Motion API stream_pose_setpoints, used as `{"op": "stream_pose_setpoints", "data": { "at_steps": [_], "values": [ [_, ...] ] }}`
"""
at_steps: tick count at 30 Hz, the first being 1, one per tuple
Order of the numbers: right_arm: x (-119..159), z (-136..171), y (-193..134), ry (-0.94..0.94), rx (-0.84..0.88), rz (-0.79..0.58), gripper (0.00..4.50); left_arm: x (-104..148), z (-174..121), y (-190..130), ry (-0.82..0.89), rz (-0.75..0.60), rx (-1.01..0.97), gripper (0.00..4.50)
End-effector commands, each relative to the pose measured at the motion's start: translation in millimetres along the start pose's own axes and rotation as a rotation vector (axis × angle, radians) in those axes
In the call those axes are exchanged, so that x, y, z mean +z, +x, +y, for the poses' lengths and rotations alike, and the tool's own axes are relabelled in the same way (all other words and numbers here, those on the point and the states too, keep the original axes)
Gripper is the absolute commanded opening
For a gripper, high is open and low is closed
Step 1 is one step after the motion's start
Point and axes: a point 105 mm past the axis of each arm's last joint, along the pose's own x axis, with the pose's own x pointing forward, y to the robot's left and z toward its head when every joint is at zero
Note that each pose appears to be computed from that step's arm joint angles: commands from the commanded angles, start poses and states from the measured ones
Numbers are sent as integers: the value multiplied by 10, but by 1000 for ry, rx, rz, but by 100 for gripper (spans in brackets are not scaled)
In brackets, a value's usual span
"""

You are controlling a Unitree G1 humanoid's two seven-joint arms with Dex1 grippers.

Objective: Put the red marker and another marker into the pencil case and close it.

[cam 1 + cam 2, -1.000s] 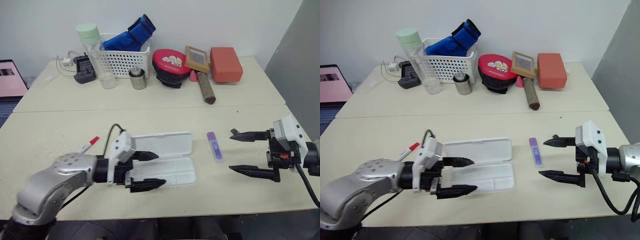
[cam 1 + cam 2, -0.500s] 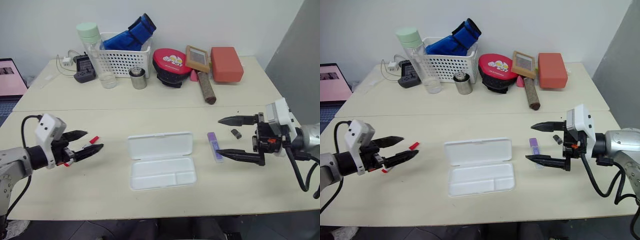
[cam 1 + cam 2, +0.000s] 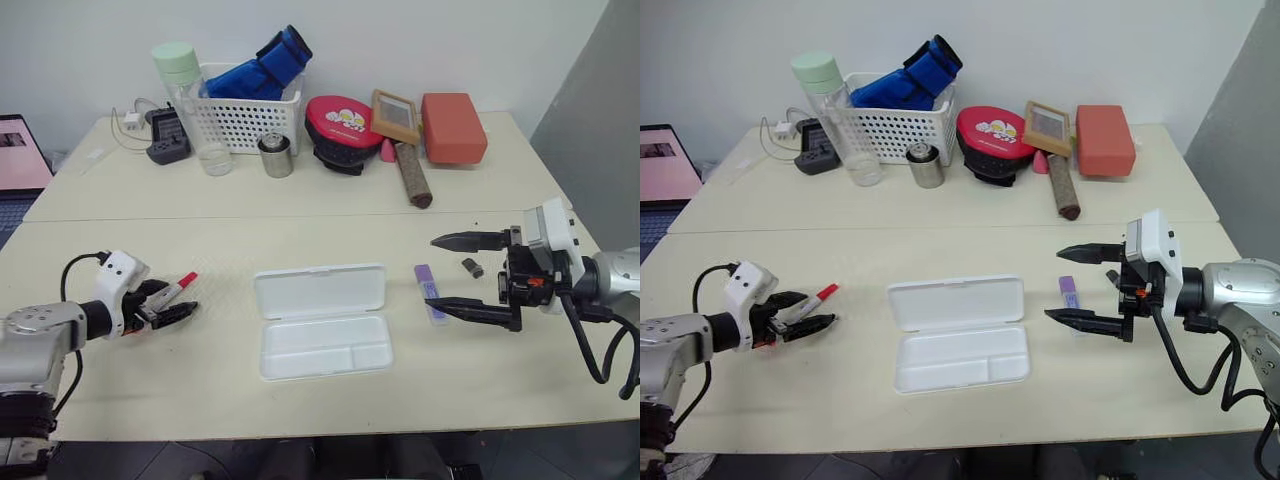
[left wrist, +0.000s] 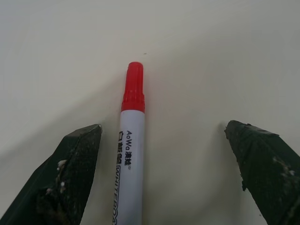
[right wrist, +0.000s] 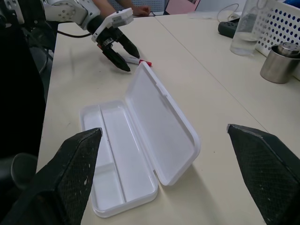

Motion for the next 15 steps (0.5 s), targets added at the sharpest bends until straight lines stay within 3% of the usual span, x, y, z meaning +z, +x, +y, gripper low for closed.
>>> {"op": "stream_pose_setpoints", "data": {
  "at_steps": [1, 15],
  "values": [
    [122, 18, -50, -40, -12, -21, 450, -152, 61, -29, -4, 88, 26, 420],
    [119, 6, -57, -35, -9, -17, 450, -212, -116, -84, -34, 100, -31, 264]
  ]
}}
